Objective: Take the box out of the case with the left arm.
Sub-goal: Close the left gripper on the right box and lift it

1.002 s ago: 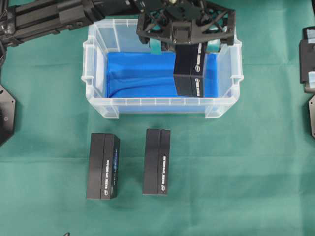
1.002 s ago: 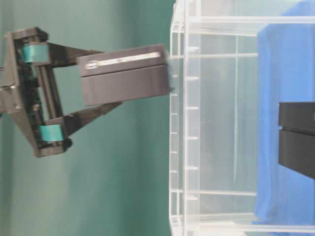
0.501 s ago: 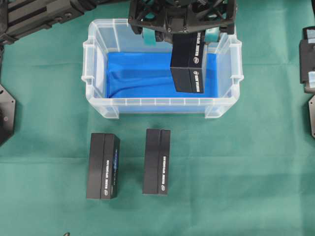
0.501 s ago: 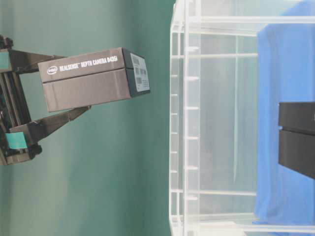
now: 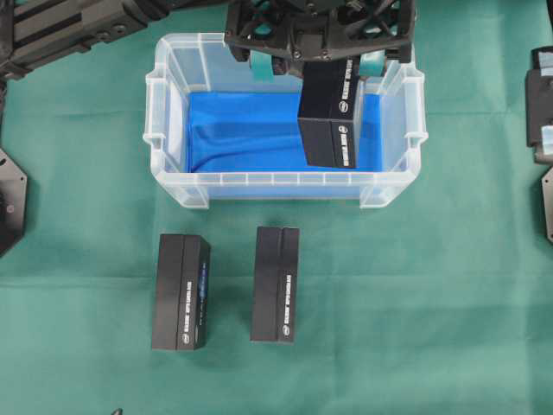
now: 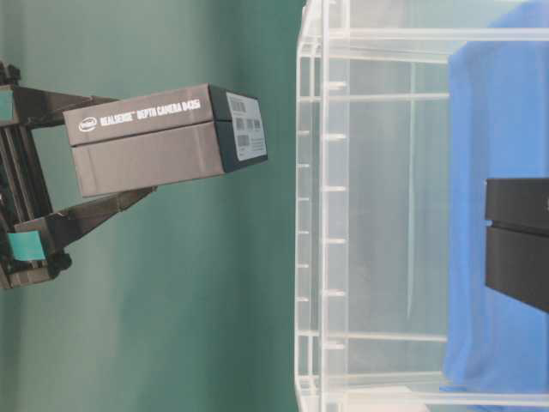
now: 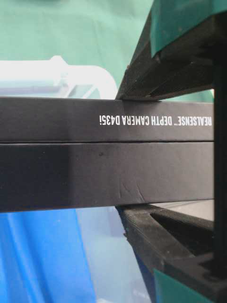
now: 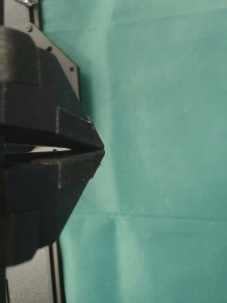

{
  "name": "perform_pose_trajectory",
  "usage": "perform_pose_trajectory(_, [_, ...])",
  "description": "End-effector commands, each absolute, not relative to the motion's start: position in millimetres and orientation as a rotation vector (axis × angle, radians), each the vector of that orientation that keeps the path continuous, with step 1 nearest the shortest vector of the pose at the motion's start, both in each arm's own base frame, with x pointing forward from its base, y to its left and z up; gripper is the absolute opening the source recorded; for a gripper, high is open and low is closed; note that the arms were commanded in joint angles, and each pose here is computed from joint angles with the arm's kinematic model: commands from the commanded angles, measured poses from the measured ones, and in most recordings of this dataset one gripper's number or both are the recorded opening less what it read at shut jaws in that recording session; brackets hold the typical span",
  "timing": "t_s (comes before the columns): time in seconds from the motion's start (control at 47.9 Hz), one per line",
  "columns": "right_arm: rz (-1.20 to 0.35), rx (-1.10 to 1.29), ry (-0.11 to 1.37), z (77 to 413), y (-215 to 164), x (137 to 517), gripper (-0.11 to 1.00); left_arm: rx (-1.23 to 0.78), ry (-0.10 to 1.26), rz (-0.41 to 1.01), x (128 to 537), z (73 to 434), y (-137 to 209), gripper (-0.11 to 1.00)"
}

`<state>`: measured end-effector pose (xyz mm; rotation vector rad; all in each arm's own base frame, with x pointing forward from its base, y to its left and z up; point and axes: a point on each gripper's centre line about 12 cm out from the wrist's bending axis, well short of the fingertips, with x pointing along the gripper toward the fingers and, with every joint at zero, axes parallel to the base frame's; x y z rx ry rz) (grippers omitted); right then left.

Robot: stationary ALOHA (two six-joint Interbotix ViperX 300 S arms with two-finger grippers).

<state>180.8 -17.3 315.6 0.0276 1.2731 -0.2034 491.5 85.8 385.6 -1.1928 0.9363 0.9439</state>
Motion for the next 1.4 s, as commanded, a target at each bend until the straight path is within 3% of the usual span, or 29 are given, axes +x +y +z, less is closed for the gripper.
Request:
perform_pose_trajectory(0.0, [-0.204,0.032,1.259,319.7,-17.4,181.9,0.03,-1.204,0.877,0.905,482.3,411.2,84.6,0.62])
perform_pose_trajectory(1.378, [-0.202,0.031,1.256,320.0,-17.1,181.8,0.03,-1.205,0.868,0.896,480.6,416.1,82.8,0.60])
